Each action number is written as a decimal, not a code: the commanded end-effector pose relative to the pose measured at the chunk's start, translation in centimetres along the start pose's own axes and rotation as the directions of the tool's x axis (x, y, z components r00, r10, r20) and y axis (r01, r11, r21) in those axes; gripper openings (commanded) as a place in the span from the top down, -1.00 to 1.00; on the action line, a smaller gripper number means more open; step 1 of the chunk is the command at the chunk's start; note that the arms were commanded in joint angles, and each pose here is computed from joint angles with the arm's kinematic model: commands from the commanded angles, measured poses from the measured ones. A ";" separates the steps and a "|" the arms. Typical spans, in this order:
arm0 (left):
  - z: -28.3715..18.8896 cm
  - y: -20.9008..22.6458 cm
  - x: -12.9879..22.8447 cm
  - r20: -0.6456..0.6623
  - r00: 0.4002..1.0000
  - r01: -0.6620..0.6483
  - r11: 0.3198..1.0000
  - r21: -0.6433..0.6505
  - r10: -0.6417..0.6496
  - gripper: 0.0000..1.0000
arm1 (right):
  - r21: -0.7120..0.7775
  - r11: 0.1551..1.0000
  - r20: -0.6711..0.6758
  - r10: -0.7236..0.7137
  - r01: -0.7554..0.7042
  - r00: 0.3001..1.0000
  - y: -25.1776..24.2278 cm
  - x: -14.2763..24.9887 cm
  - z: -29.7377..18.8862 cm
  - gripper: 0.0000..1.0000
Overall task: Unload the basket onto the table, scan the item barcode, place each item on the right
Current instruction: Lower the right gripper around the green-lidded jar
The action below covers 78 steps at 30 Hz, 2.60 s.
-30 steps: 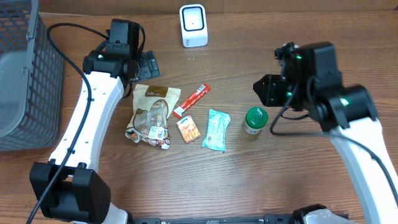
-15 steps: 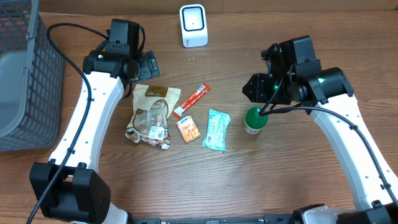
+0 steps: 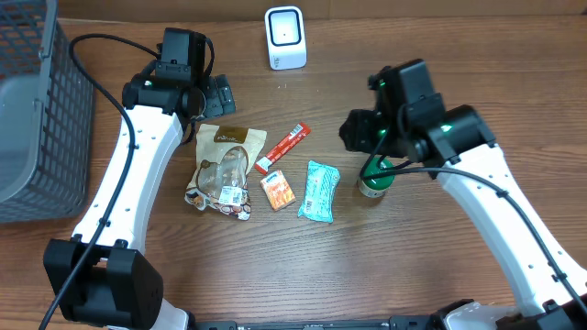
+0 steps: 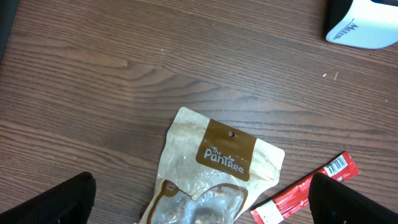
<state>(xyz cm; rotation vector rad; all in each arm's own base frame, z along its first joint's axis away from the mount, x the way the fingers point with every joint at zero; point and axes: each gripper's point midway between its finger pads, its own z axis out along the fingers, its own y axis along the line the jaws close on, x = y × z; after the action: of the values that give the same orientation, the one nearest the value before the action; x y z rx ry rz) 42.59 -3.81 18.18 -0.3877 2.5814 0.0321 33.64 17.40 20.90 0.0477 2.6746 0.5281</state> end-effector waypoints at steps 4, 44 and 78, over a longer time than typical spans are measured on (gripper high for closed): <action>-0.4 -0.1 -0.5 0.017 1.000 0.008 1.000 0.001 -0.008 -0.99 | 0.259 0.966 0.023 -0.025 0.019 0.999 -2.9 0.4 2.1 -0.55; -0.4 -0.1 -0.5 0.017 1.000 0.008 1.000 0.001 -0.008 -1.00 | 0.549 0.834 -0.184 0.182 -0.053 0.966 -11.9 5.6 8.8 -1.00; -0.4 -0.1 -0.5 0.017 1.000 0.008 1.000 0.001 -0.008 -1.00 | 0.494 0.865 -0.219 0.226 -0.092 0.949 -10.8 6.4 6.1 -0.79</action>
<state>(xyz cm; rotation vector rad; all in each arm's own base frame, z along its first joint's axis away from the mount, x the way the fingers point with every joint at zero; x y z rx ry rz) 42.59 -3.81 18.18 -0.3877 2.5814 0.0321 30.65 10.06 6.72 0.3672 3.0790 -0.1711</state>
